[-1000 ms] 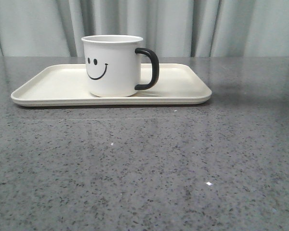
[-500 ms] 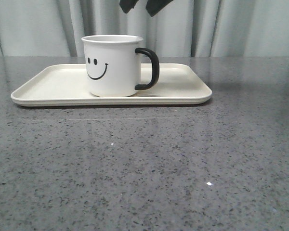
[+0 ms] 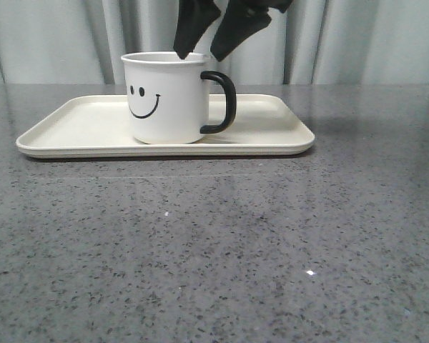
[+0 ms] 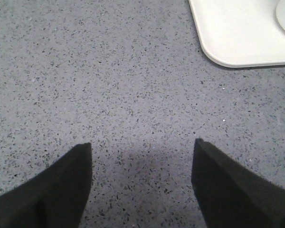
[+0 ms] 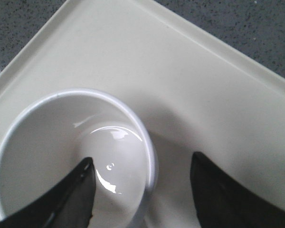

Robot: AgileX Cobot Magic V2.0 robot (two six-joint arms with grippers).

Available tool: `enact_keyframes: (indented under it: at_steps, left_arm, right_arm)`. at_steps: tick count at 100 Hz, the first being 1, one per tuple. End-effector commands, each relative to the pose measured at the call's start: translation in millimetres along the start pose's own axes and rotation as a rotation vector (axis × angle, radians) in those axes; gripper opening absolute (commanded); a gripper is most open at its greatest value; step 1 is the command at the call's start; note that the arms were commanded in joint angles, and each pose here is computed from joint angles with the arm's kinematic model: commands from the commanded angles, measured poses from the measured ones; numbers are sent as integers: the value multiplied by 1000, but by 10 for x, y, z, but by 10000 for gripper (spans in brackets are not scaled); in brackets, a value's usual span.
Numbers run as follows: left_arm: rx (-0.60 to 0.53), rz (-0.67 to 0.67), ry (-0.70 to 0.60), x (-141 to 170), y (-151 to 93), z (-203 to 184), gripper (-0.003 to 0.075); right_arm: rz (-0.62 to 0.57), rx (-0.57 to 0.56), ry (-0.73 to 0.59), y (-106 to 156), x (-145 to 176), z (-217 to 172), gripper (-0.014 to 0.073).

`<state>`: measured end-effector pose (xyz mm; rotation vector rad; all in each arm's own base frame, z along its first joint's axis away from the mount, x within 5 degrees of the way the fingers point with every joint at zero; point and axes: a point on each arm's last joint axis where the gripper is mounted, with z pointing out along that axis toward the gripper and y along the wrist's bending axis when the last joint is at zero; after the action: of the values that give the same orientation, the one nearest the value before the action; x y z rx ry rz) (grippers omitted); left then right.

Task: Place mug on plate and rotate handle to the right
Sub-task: 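Lower the right gripper into the mug and grip its rim, then lift the mug with the right gripper and turn it, swinging the handle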

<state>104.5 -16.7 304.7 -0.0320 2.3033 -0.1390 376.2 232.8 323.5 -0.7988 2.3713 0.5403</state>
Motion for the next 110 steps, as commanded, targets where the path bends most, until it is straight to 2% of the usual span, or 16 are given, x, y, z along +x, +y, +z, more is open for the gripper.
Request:
enact_keyframes:
  at_steps: [1,17,31,40,60,65,86,110]
  left_arm:
    - [19,-9,-86,-120,-21,-58,439]
    - [19,-9,-86,-120,-21,-58,439]
    - [19,-9,-86,-120,-21,-58,439]
    - [19,-9,-86,-120,-21,-58,438]
    - [19,-9,-86,-120,-21,-58,439]
    - [19,-9,-86,-120,-21,-58,439]
    - [19,-9,-86,-120,-21,-58,439]
    - [19,-9,-86,-120,-21,-58,439]
  right_arm:
    - [-17,2,-97,67,-143,-244,444]
    - [-13,-3,-68,55,-116,-185,433]
    - [-15,-2,-77,57,-131,-197,347]
    - [-15,-2,-78,57,-132,-197,249]
    - [-27,1,-89,56,-145,-203,-31]
    - [-41,1,-92,59,-151,-215,-74]
    - [-171,-18,-74,128,-234,-395,-63]
    - [-399,-37,-69,229,-346,-682,-63]
